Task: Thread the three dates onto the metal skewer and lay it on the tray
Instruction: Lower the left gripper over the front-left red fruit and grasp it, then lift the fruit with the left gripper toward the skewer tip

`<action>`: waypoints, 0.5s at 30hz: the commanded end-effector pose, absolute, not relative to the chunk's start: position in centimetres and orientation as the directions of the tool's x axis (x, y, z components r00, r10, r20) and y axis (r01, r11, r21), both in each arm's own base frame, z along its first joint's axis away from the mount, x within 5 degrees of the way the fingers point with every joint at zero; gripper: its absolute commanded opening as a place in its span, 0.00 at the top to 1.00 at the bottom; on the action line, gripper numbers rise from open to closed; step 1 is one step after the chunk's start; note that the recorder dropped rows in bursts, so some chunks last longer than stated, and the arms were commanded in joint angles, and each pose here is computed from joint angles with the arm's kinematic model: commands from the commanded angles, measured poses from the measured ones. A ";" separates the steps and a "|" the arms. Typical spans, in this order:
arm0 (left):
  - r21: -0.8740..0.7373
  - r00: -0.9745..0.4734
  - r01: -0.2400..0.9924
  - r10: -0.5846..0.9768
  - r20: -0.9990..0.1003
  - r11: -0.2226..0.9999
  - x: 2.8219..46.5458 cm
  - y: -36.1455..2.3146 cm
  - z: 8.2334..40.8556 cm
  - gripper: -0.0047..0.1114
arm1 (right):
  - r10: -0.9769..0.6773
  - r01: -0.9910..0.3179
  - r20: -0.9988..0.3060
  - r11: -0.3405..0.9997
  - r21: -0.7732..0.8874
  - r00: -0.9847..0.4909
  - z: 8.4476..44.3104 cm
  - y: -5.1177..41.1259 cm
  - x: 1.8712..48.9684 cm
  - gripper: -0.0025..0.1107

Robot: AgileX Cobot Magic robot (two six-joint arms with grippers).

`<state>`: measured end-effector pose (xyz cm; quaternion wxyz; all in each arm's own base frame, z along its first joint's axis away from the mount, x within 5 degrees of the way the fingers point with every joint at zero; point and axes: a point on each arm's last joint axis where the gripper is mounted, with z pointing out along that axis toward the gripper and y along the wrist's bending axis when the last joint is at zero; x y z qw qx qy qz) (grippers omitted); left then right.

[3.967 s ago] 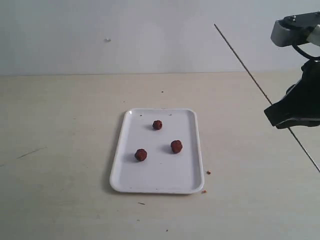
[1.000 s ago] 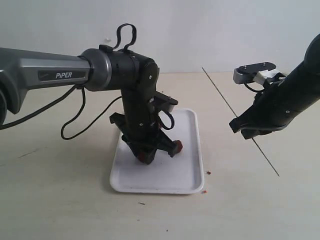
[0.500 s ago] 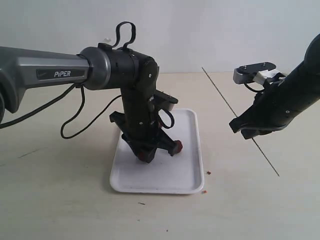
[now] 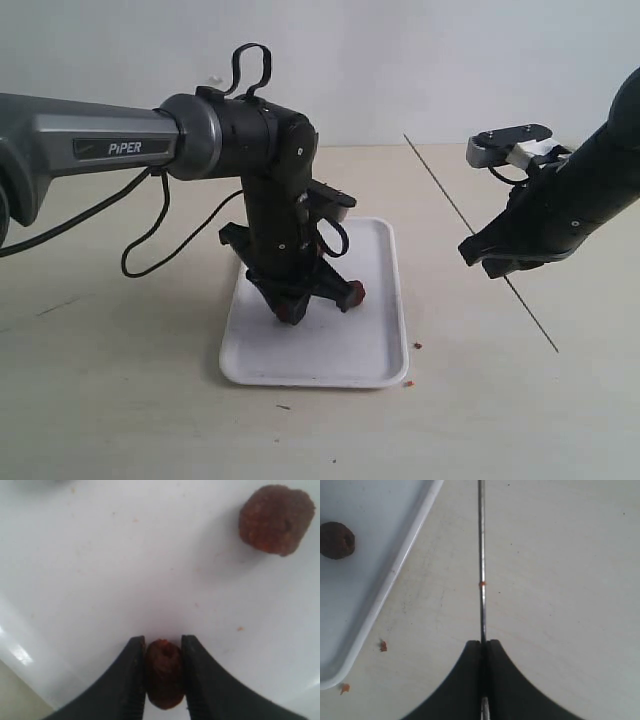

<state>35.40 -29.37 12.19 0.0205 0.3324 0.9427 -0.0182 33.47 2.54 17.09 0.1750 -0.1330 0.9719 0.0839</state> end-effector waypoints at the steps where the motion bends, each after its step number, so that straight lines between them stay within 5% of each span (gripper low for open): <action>1: -0.019 -0.786 0.613 0.607 -0.115 0.790 36.2 -28.8 14.2 0.75 | -0.227 -0.288 -0.387 0.952 0.106 -0.894 17.5 2.3 33.8 0.98; 9: -0.198 -0.861 0.437 0.344 -0.376 0.877 39.8 -25.2 20.4 0.75 | -0.133 -0.224 -0.439 0.961 0.164 -0.889 17.8 2.7 34.3 0.98; 15: -0.530 -0.878 0.215 -0.075 -0.472 0.820 43.6 -20.6 24.5 0.75 | -0.104 -0.288 -0.463 0.893 0.347 -0.880 17.7 4.5 34.4 0.98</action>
